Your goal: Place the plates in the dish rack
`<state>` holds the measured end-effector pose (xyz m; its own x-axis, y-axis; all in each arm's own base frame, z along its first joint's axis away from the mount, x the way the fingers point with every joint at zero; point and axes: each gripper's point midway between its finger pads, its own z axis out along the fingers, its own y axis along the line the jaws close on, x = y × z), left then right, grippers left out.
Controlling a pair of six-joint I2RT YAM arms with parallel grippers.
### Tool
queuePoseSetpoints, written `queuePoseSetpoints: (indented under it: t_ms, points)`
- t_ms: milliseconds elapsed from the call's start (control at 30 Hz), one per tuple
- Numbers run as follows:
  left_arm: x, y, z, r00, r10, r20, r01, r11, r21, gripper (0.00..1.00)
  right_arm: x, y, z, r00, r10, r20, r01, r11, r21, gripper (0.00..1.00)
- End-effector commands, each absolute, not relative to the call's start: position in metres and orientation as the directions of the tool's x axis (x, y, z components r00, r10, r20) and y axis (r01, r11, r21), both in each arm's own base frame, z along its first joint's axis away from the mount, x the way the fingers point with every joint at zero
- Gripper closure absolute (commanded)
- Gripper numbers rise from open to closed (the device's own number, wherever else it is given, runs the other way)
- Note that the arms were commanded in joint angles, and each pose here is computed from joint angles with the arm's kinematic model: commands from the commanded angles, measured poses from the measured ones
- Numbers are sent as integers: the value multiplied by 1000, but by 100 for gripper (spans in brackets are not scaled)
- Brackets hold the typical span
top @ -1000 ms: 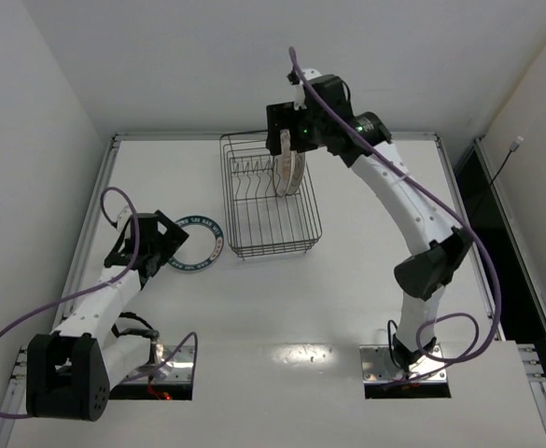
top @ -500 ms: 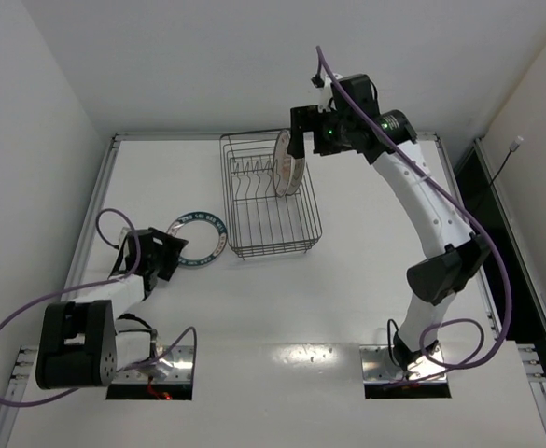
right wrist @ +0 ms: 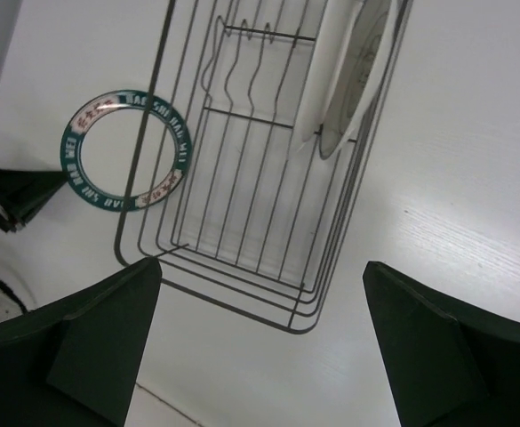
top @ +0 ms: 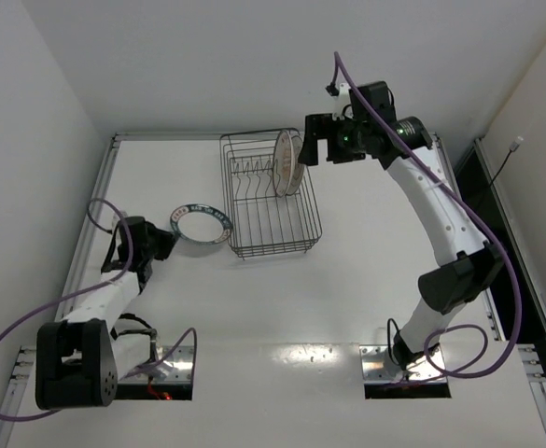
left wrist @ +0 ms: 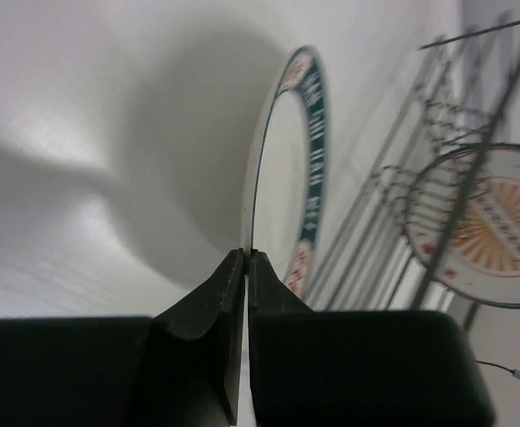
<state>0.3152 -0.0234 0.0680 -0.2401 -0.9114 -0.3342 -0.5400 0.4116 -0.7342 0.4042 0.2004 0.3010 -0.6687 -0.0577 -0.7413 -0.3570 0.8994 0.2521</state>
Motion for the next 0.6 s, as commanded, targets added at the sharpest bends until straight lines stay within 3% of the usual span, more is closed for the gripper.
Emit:
queuePoseSetpoints:
  t_ms: [0,133,333,567]
  points:
    - [341,-5,139,-160,-886,-436,-445,459,-769,100,395,219,325,-617,-50,-785,-477,817,323,7]
    - [350,2,209,-113,-854,-508,-358,512,-781,100,389,238,329,-623,-30,-782,-561,714,419,13]
    - [344,-31,266,-220,-817,-533,-157,569,-807,100,360,282,347,-659,6,-752,-706,342,621,19]
    - [329,-61,277,-346,-802,-487,-47,533,-845,100,357,290,331,-751,38,-659,-635,230,737,19]
